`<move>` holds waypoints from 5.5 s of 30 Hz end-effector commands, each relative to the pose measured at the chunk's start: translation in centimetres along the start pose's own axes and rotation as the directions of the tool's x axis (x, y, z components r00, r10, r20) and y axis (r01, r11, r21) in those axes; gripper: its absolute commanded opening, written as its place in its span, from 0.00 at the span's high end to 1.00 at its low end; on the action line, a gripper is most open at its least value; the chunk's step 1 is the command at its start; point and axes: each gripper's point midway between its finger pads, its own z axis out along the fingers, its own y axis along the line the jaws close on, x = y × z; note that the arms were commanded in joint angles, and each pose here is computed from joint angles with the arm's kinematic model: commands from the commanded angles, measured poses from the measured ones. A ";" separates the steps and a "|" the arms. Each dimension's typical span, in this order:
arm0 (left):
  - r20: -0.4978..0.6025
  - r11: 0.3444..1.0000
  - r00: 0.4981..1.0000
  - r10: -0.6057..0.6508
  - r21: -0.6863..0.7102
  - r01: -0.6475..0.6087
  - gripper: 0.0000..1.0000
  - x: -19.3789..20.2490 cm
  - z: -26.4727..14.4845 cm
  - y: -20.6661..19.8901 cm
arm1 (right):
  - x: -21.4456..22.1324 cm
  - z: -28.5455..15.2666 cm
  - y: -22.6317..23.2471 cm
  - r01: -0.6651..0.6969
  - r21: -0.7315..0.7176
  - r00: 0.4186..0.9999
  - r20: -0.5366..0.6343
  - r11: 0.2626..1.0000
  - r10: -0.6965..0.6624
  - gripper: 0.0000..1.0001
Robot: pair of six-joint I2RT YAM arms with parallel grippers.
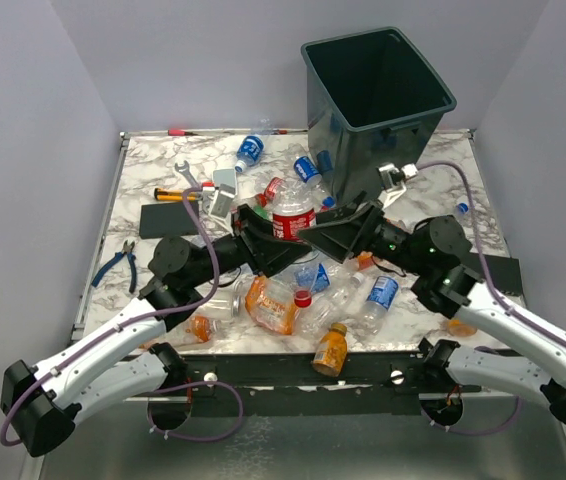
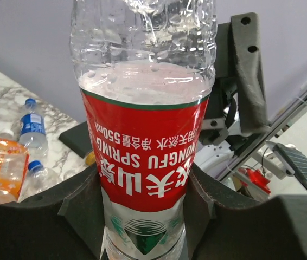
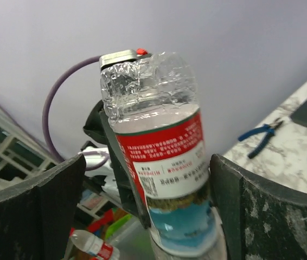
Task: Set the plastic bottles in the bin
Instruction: Place the plastic bottle in the trash bin, then pick up the plastic bottle at the center of the board.
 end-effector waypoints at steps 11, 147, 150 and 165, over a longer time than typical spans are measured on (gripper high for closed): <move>0.271 0.999 0.962 -0.038 -0.025 0.046 0.65 -6.5 -0.9 -2.1 | 4.5 -8.7 -3.5 0.239 0.212 0.946 -0.271 0.948 -0.178 0.07; -0.239 0.450 0.903 0.357 -0.803 -0.390 0.01 0.2 -13.2 16.7 | 6.4 -31.9 -25.9 -0.364 0.930 0.931 0.364 -0.052 -0.006 0.15; -0.239 0.475 0.905 0.352 -0.787 -0.393 0.01 0.4 -12.9 16.4 | 7.0 -32.0 -27.3 -0.363 0.930 0.932 0.363 -0.059 -0.010 0.15; -0.249 0.527 0.905 0.345 -0.746 -0.406 0.01 1.0 -12.2 15.8 | 10.0 -31.6 -30.5 -0.287 0.956 0.954 0.291 -0.051 0.074 0.24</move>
